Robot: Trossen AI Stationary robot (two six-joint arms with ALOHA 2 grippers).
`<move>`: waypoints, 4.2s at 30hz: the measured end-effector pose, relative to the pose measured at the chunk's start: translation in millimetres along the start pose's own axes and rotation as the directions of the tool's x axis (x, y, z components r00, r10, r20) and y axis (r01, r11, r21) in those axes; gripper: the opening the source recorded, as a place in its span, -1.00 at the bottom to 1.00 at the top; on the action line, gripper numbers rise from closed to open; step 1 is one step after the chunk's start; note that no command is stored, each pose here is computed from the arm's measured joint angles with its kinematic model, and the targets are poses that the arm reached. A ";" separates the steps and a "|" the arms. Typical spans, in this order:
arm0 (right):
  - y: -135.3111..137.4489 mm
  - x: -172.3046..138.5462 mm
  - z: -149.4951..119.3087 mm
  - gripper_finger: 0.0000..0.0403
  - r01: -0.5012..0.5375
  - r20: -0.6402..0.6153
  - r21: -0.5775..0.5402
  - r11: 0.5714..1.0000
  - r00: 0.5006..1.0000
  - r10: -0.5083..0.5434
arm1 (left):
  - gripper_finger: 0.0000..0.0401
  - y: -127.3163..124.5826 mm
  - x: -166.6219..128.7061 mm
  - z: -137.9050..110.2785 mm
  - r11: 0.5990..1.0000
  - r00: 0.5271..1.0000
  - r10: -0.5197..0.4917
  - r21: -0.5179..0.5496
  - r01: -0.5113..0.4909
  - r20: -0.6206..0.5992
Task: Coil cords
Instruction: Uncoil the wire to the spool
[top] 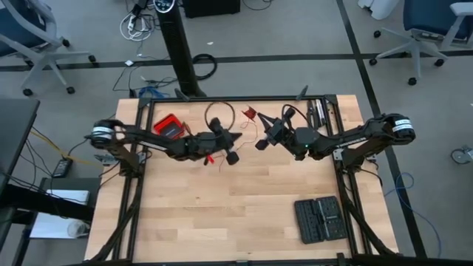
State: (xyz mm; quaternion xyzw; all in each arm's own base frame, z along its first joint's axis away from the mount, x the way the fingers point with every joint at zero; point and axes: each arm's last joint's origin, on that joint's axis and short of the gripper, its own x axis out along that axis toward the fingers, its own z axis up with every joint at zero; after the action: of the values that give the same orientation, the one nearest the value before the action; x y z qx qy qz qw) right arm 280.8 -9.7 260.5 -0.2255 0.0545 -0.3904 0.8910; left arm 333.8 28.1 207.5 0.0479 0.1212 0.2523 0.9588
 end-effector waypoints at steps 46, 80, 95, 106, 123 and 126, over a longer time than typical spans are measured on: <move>2.5 3.5 -6.8 -1.00 -0.089 -0.011 0.027 0.996 0.996 0.090 | -0.99 26.2 -5.3 0.1 0.999 0.991 0.032 0.017 -0.030 -0.132; -13.2 10.2 8.9 -1.00 -0.100 0.196 0.160 0.982 0.978 0.068 | -1.00 23.6 -9.8 -4.4 0.984 0.979 -0.037 0.161 0.070 -0.202; 13.2 -13.2 -52.5 -1.00 -0.135 -0.406 -0.339 0.931 0.914 -0.015 | -1.00 41.1 -55.6 31.8 0.978 0.977 -0.120 0.149 0.147 -0.175; -8.9 11.6 -19.8 -1.00 0.115 -0.165 -0.034 0.993 0.979 -0.119 | -1.00 32.6 -61.0 19.0 0.872 0.855 -0.423 0.120 0.474 -0.300; 21.0 -31.8 -38.9 -1.00 -0.462 -0.352 -0.216 0.860 0.859 0.373 | -1.00 57.9 -73.0 3.4 0.933 0.854 0.285 0.332 -0.142 -0.435; 12.9 -30.8 -50.5 -1.00 -0.340 -0.451 -0.267 0.902 0.871 0.195 | -1.00 58.3 -76.1 12.7 0.953 0.880 0.221 0.286 -0.103 -0.420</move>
State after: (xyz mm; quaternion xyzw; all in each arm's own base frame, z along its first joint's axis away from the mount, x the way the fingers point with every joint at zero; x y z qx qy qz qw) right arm 254.4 2.0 207.4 -0.2773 0.3392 -0.2848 0.8526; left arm 245.4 40.7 244.5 0.1215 0.3650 0.3185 0.8663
